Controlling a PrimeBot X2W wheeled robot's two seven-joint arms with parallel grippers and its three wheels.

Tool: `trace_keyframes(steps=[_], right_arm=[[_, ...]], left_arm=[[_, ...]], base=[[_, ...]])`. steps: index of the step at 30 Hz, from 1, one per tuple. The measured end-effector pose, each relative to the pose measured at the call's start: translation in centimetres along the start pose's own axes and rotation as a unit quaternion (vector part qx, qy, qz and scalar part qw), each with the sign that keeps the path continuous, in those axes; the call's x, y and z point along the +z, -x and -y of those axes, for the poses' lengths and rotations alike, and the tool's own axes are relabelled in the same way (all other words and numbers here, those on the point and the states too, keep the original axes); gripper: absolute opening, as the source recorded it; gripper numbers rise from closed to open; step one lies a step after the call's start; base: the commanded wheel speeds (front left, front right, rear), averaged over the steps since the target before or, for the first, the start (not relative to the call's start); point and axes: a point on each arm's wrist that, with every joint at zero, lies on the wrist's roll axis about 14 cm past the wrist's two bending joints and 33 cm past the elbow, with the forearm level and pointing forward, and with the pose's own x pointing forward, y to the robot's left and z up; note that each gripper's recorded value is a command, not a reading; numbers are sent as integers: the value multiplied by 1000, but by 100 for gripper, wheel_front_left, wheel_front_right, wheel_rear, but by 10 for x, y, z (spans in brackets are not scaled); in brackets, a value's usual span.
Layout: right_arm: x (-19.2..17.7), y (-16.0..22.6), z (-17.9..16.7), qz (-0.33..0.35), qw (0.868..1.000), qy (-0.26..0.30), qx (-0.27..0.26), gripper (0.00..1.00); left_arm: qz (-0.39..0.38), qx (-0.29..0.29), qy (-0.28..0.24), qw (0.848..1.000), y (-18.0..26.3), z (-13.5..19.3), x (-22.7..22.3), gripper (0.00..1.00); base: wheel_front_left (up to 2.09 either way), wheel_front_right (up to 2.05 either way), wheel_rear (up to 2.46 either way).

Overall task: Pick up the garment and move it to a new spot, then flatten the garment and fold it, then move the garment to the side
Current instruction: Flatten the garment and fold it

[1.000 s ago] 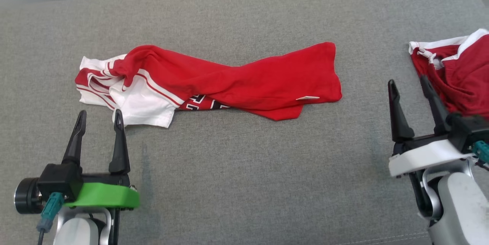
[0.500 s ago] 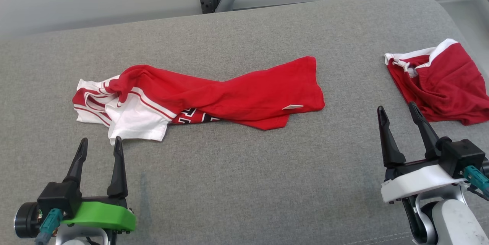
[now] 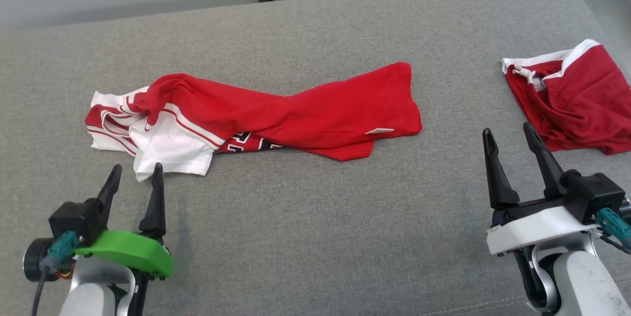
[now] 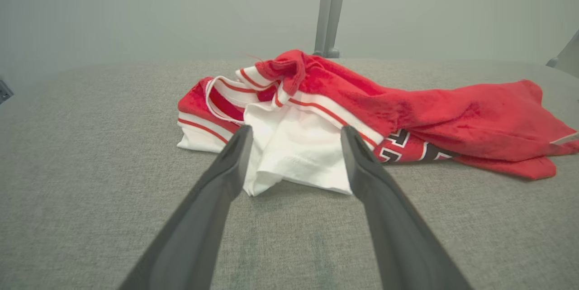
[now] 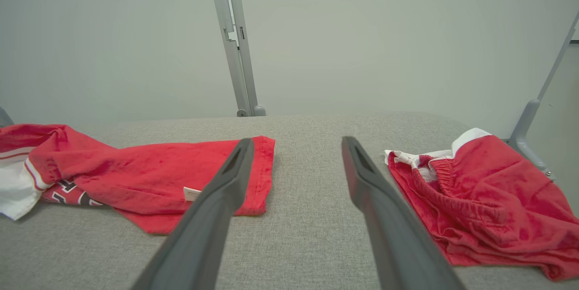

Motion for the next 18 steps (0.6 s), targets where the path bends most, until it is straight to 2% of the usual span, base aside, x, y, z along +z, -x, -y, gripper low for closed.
trace_keyframes(steps=[8, 14, 15, 16, 17, 18], right_arm=[[-17, -12, -3, -16, 1000, -11, 4, 100], [-30, -15, 2, -30, 999, -14, -3, 100], [-32, -15, 3, -33, 999, -14, -4, 100], [-33, -15, 4, -35, 999, -15, -5, 100], [-35, -15, 4, -36, 999, -16, -6, 100], [-36, -16, 5, -37, 999, -16, -7, 100]], left_arm=[[-91, -3, 18, 996, -27, -13, -37, 100], [-121, -5, 21, 992, -37, -16, -56, 100], [-122, -6, 21, 992, -37, -15, -57, 74], [-122, -8, 21, 992, -38, -14, -58, 43], [-123, -10, 21, 992, -38, -13, -59, 0], [-122, -11, 21, 992, -38, -13, -60, 0]], base=[[0, 0, 0], [0, 0, 0], [0, 0, 0], [0, 0, 0], [0, 0, 0], [0, 0, 0]])
